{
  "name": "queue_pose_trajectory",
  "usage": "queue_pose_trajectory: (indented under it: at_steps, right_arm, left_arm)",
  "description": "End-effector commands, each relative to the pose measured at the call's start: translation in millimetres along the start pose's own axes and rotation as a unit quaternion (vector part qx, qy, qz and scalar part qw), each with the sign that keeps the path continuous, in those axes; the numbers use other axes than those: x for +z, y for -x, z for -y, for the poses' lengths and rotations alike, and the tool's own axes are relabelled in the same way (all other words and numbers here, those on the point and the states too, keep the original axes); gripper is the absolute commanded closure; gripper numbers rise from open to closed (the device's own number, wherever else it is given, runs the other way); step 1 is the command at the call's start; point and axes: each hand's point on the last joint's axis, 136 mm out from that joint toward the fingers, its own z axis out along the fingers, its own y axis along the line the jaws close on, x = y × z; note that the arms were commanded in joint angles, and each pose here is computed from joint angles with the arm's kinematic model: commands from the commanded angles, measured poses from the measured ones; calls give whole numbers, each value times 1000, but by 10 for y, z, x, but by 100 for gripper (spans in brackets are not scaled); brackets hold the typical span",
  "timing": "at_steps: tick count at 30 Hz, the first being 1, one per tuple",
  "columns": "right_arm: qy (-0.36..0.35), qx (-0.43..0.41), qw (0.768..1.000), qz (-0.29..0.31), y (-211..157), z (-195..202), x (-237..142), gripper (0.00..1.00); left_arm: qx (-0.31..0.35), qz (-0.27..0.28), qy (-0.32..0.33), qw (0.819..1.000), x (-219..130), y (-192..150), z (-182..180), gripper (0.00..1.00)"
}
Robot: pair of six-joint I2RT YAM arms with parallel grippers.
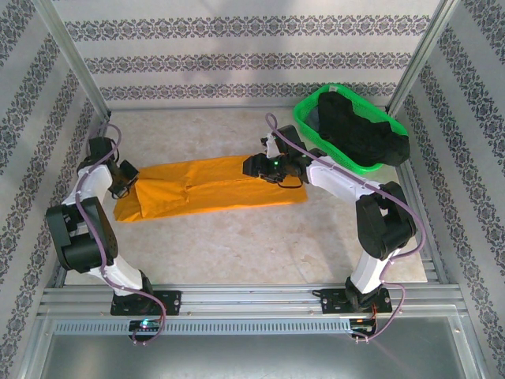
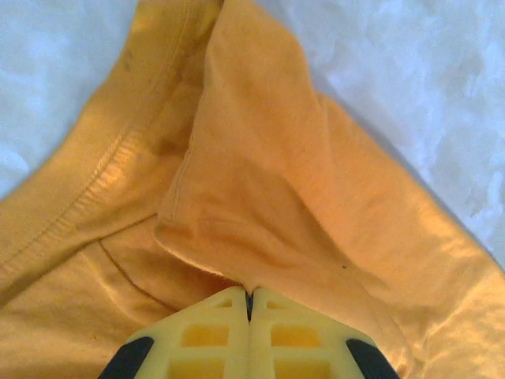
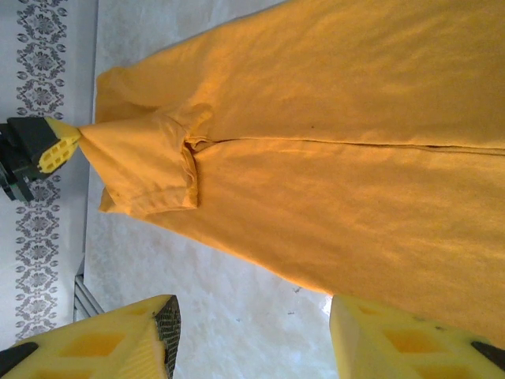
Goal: Fold and stack the t-shirts
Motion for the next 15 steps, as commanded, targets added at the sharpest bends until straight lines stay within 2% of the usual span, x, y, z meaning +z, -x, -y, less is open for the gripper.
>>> queue_pose_trajectory:
  at_steps: [1,12,14,15]
  right_arm:
    - [8,-10,1000,4,-51,-84,-98,46]
    - [-1,-3,1000,8,-104,-6,-159,47]
    - [-8,-1,1000,12,-105,38,-176,47]
    - [-13,2,1000,16,-92,74,-190,47]
  left_arm:
    - [18,-18,32,999,67,-6,-67,100]
    - [43,-25,79,996,443,208,-147,100]
    - [48,-28,90,994,498,234,-173,93]
    - [50,-30,95,994,519,243,-185,82]
